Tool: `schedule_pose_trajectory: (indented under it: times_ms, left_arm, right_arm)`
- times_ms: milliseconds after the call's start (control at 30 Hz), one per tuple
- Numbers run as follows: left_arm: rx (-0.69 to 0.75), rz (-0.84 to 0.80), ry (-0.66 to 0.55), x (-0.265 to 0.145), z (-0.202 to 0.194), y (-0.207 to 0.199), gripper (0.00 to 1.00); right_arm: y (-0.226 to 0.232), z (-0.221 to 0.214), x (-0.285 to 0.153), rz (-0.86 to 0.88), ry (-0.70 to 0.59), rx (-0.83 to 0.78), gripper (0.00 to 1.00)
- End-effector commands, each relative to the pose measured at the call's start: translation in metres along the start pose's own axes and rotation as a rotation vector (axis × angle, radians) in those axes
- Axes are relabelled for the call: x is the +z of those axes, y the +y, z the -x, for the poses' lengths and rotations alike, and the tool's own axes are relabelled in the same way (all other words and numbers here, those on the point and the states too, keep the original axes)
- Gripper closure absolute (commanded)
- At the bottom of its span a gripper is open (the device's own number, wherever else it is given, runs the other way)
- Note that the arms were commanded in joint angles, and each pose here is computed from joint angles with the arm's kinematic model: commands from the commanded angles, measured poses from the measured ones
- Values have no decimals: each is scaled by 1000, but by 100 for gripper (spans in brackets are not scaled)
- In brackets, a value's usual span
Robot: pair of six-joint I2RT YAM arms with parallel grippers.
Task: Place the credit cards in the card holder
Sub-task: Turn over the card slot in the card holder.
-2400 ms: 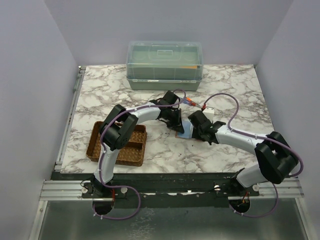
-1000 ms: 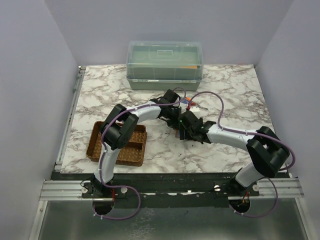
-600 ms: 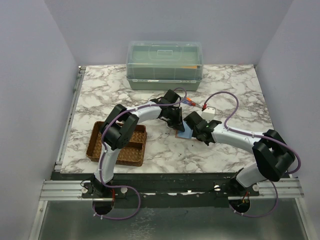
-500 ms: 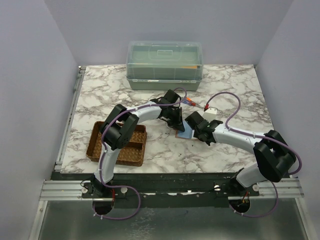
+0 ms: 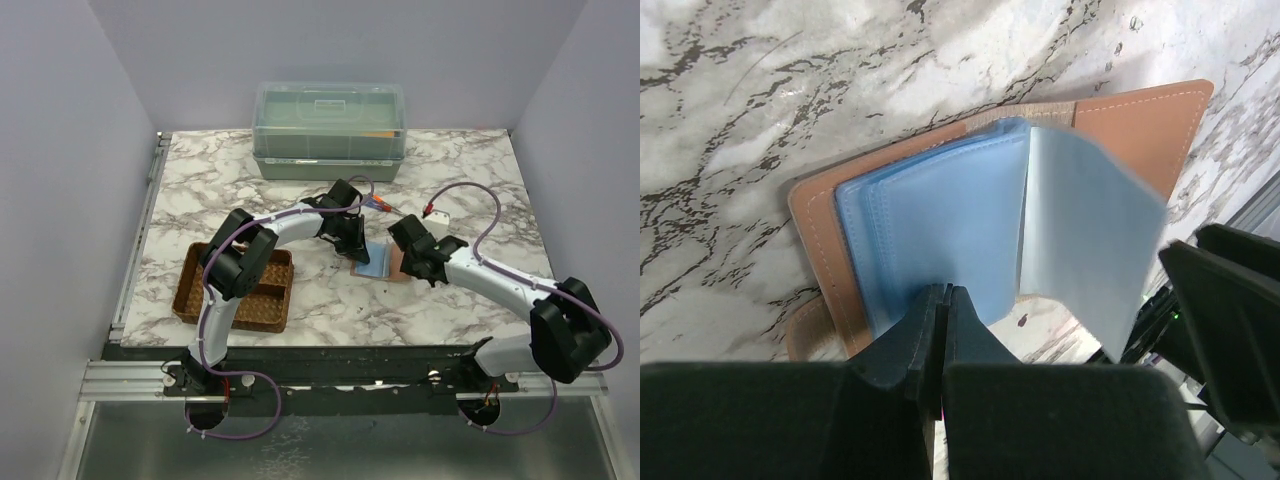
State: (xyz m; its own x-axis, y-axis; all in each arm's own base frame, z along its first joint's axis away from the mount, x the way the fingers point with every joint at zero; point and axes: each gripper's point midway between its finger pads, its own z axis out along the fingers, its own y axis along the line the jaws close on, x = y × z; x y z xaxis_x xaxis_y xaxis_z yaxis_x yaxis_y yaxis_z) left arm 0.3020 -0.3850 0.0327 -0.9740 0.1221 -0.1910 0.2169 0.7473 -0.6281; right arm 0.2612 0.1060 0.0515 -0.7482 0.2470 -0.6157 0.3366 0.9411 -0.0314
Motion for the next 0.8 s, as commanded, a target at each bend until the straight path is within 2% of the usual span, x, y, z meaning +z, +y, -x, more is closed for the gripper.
schedule_pose_trajectory:
  times_ms: [0,167,267,333,433,533,767]
  left_arm:
    - [-7,121,75,14,-27,32,100]
    - [-4,111,72,11,-27,28,100]
    - [4,119,65,11,-25,29,100]
    - [1,120,69,12,-26,30,100]
    - [0,115,76,13,-28,29,100]
    - [3,117,73,13,-27,29,100]
    - [3,112,72,12,-27,28,100]
  right_arm:
    - [26,27,-33,156,-9,-54,62]
    - [72,48,-64,409,-29,-95,57]
    - [108,35,-74,593,53,-110,57]
    - [126,22,-73,680,105,-108,66]
    - [139,7,-67,761,133,-117,84]
    - [148,-7,-58,789,149,-133,99]
    - [155,-29,-30,658,64,-215,100]
